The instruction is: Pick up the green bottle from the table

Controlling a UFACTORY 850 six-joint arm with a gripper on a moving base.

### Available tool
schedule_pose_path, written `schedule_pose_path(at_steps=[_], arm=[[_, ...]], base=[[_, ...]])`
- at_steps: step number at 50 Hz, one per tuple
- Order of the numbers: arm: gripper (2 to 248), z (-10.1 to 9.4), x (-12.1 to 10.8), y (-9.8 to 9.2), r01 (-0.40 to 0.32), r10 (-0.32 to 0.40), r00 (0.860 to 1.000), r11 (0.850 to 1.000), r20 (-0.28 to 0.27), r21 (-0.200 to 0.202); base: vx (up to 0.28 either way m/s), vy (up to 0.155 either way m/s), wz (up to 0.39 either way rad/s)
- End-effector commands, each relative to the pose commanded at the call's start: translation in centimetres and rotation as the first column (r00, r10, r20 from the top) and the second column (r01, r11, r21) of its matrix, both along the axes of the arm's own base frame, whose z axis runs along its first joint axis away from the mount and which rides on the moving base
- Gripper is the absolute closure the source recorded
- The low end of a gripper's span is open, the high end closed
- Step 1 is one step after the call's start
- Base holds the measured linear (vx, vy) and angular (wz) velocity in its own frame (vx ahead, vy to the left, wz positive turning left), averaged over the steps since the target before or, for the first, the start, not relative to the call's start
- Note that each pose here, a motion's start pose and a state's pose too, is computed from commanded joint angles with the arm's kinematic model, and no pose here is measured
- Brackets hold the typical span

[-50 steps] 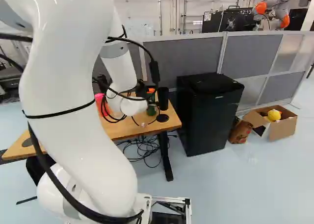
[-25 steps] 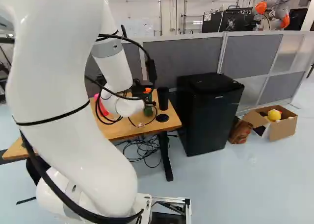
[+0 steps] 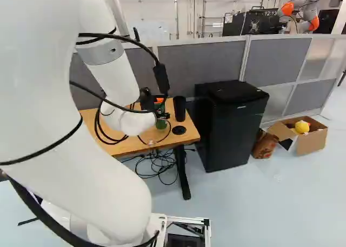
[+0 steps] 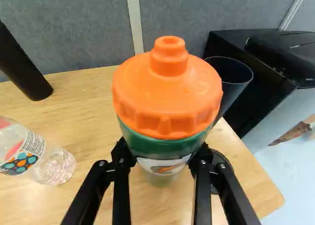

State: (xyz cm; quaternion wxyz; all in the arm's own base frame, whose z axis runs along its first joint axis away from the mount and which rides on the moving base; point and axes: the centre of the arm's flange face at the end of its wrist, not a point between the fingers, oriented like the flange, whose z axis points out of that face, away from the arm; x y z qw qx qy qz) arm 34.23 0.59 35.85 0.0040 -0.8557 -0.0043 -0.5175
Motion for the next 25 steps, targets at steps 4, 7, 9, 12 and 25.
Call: schedule_pose_path(at_steps=[4, 7, 9, 12, 25], arm=[[134, 0.0, -0.8, -0.2, 0.004, -0.004, 1.0, 1.0, 0.0, 0.0], [134, -0.1, -1.4, -0.2, 0.007, -0.007, 1.0, 1.0, 0.001, 0.0], [134, -0.1, -1.8, -0.3, 0.008, -0.008, 1.0, 1.0, 0.001, 0.0], [134, -0.1, -1.8, -0.3, 0.008, -0.008, 1.0, 1.0, 0.001, 0.0], [134, 0.0, -2.1, -0.3, 0.008, -0.008, 1.0, 1.0, 0.011, 0.0]], base=[[0.0, 0.0, 0.0], [0.0, 0.0, 0.0], [0.0, 0.0, 0.0], [0.0, 0.0, 0.0], [0.0, 0.0, 0.0]])
